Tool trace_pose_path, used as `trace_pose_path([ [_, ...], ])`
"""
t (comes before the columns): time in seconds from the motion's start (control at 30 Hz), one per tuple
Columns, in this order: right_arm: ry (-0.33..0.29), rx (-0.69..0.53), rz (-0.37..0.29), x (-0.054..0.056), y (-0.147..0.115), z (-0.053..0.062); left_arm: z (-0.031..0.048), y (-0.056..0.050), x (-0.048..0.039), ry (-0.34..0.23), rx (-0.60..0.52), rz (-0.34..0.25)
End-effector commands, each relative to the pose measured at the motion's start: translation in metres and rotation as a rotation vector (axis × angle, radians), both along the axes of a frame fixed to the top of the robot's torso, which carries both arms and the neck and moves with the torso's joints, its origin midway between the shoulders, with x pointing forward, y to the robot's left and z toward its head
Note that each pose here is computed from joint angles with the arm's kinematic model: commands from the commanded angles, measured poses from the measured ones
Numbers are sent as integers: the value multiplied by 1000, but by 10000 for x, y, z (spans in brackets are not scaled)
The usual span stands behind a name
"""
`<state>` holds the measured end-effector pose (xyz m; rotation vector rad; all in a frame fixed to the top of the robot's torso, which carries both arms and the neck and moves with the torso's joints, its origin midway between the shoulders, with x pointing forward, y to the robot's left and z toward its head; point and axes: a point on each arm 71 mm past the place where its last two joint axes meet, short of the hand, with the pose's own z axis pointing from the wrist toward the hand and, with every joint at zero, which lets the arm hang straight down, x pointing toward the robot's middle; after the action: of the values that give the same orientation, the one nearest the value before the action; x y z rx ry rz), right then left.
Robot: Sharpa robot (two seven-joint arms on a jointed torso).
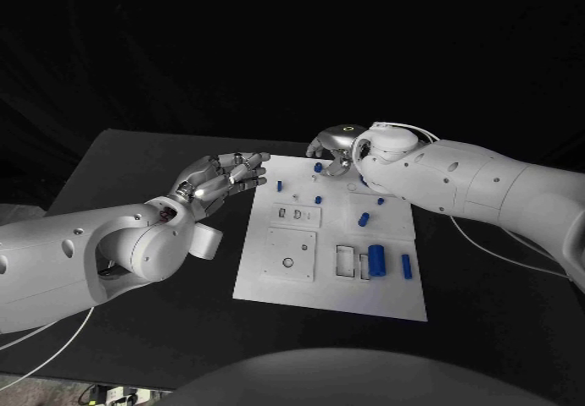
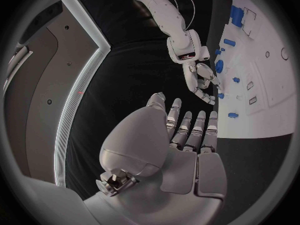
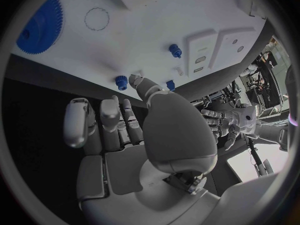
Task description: Assemble the parts on the task board
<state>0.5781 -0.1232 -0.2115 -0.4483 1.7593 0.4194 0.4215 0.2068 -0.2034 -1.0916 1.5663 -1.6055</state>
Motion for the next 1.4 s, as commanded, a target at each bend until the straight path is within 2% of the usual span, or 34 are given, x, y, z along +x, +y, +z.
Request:
trace_pose_path([
  [0.03, -67, 60, 19, -21, -40, 57, 10, -28, 5, -6, -5, -18],
  [0.2, -159, 212, 44, -99, -193, 178, 4, -33, 14, -8, -6, -20],
  [0.43, -209, 331, 36, -249, -509, 289, -11, -56, 30, -12, -8, -23],
  [0.63, -194, 316, 5, -353, -844, 234, -24, -77, 39, -15, -8, -25],
  [0.9, -219, 292, -34, -374, -1154, 173, -41, -103, 39, -9, -9, -34],
  [1.1, -176, 203, -76, -340, -1305, 90, -53, -113, 52, -5, -7, -37],
  [1.4, -34, 72, -140, -343, -1379, -99, -58, -121, 55, -4, -5, -42],
])
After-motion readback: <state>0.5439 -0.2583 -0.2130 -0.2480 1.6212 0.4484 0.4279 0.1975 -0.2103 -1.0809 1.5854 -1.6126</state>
